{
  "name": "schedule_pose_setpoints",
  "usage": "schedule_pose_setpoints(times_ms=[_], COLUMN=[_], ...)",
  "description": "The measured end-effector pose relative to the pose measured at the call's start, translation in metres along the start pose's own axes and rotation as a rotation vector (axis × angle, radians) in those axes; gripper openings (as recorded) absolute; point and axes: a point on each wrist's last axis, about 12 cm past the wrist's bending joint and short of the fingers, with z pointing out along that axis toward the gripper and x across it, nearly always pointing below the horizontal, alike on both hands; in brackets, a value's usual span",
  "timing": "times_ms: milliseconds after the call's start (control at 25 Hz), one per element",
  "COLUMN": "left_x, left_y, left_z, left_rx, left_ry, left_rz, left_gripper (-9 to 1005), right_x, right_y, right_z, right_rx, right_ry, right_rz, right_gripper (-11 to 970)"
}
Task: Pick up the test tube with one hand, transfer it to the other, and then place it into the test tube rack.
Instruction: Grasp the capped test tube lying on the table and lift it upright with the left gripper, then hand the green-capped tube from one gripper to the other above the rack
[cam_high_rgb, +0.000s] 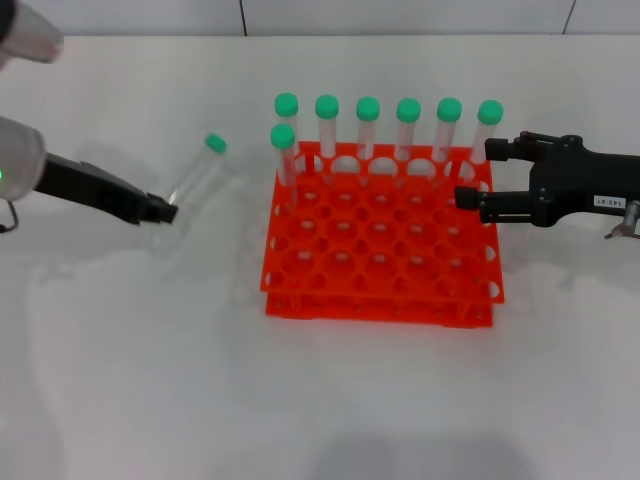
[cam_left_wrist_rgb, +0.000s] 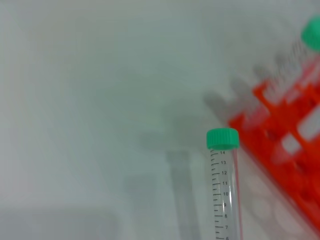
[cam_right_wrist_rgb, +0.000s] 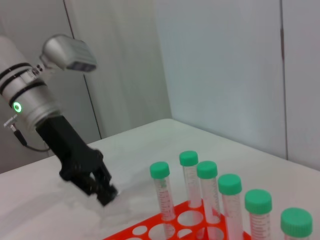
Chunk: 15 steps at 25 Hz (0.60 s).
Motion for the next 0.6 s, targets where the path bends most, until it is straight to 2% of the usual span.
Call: schedule_pose_setpoints(times_ms=[320, 480, 600], left_x=[0.004, -0.004, -0.013], left_y=[0.020, 0.022, 0.018], left_z=[-0.037, -0.043, -0.043], left_rx=[-0.038, -0.035, -0.029], left_ry=[-0.260, -0.372, -0.468], left_rz=[-0.023, 0.004, 0.046], left_gripper=[189, 189, 189], right_x=[0.000, -0.001, -0.003], right_y=[-0.001, -0.003, -0.004], right_z=[0.000, 0.000, -0.002], right_rx=[0.017, 0.023, 0.032], right_ry=[-0.003, -0.011, -0.025], right_rz=[0.004, 0.001, -0.007], right_gripper=[846, 845, 845])
